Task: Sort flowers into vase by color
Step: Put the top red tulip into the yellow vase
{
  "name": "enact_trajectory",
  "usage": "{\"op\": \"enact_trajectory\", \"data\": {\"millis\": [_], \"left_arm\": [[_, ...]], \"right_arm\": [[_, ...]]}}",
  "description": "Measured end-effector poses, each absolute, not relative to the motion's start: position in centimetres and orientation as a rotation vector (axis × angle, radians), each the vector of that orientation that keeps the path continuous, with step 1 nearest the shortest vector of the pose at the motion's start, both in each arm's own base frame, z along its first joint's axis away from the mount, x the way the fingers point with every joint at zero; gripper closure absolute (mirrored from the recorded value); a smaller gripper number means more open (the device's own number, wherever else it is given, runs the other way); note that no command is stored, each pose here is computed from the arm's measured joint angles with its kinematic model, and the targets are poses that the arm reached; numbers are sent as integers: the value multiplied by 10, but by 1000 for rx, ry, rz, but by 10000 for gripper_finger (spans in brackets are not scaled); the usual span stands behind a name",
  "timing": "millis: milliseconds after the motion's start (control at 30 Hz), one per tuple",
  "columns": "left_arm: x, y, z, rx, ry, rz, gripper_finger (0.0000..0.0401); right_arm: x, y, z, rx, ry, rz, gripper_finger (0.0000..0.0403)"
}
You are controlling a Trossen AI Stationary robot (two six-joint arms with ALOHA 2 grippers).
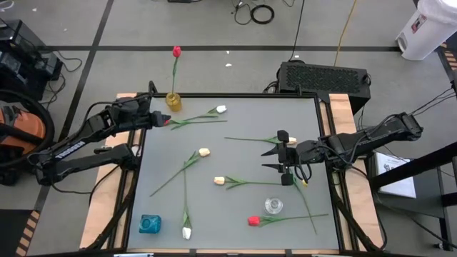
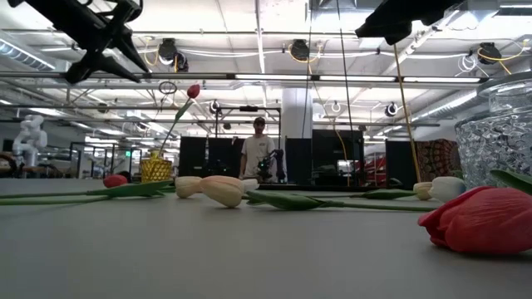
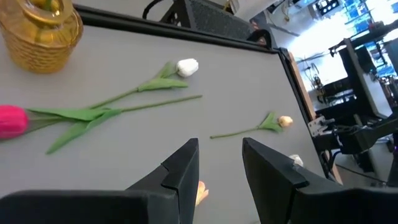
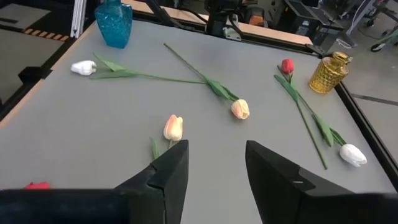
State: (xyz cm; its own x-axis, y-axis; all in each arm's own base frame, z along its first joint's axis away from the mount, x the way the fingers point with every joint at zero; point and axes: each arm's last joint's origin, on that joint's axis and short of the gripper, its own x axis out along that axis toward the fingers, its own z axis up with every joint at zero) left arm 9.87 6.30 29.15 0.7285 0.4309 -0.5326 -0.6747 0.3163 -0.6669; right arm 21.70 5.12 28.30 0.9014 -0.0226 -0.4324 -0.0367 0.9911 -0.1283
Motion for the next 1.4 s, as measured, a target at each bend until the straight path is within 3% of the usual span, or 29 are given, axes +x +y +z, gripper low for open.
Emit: {"op": "enact_trajectory", "data": {"millis": [333, 900, 1167, 1400], "left_arm": [[108, 70, 284, -1115, 297, 813, 271], [126, 83, 251, -1533, 395, 1171, 271], [142, 96, 231, -1517, 487, 1301, 271], [161, 113, 223, -1438, 396, 1315, 271]], "right_arm": [[217, 51, 283, -161, 448, 13, 252], [217, 51, 283, -185, 449, 20, 252], [215, 51, 279, -289, 490, 44, 252], [214, 50, 276, -362, 522, 64, 252]]}}
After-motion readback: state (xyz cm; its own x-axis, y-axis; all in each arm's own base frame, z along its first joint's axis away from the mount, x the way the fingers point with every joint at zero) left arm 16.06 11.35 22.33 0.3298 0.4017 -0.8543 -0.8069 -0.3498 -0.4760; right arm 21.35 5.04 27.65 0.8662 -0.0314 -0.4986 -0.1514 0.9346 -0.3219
